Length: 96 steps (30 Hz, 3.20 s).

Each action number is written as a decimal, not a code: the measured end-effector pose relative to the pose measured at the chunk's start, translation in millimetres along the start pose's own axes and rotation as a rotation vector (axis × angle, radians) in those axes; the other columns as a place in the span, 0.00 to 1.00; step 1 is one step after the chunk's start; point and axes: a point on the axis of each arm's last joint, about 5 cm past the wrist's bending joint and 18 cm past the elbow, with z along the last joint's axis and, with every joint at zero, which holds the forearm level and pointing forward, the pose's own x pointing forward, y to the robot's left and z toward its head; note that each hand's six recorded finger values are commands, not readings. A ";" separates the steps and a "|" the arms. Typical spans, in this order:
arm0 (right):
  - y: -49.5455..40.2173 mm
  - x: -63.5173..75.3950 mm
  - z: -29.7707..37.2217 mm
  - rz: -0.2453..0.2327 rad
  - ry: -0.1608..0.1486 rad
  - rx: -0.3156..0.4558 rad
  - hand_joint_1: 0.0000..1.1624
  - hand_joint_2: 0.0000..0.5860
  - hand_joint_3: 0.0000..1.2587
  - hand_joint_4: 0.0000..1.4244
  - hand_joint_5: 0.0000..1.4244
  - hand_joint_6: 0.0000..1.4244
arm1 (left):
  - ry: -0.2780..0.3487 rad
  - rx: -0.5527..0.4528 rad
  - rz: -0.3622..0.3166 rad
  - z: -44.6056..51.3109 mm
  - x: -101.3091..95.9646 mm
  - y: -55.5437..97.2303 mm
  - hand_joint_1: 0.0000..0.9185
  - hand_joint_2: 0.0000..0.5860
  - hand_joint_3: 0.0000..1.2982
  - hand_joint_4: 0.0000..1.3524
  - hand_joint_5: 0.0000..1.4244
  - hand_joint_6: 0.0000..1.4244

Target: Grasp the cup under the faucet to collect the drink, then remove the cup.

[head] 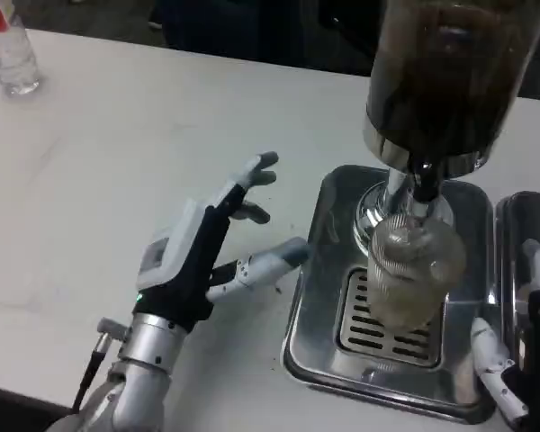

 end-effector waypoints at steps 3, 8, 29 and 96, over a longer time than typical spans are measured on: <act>0.3 0.7 -0.4 0.021 0.005 0.068 0.10 0.73 0.00 0.00 0.00 0.07 | 0.000 -0.056 0.009 -0.5 -4.1 6.5 0.00 0.02 0.01 0.00 0.13 0.07; 1.2 -1.7 -2.4 0.033 -0.001 0.099 0.11 0.73 0.00 0.00 0.00 0.07 | -0.066 -0.137 0.031 2.3 -10.3 26.8 0.00 0.09 0.00 0.00 0.06 0.00; 0.5 -8.7 -1.2 0.011 -0.032 0.154 0.16 0.70 0.00 0.00 0.00 0.09 | -0.454 -0.328 -0.191 65.7 21.2 57.0 0.00 0.12 0.00 0.00 0.00 0.00; 6.7 20.0 5.9 0.247 -0.074 0.532 0.55 0.35 0.00 0.00 0.00 0.00 | -0.602 -0.109 -0.523 96.9 51.0 26.2 0.00 0.15 0.01 0.00 0.05 0.03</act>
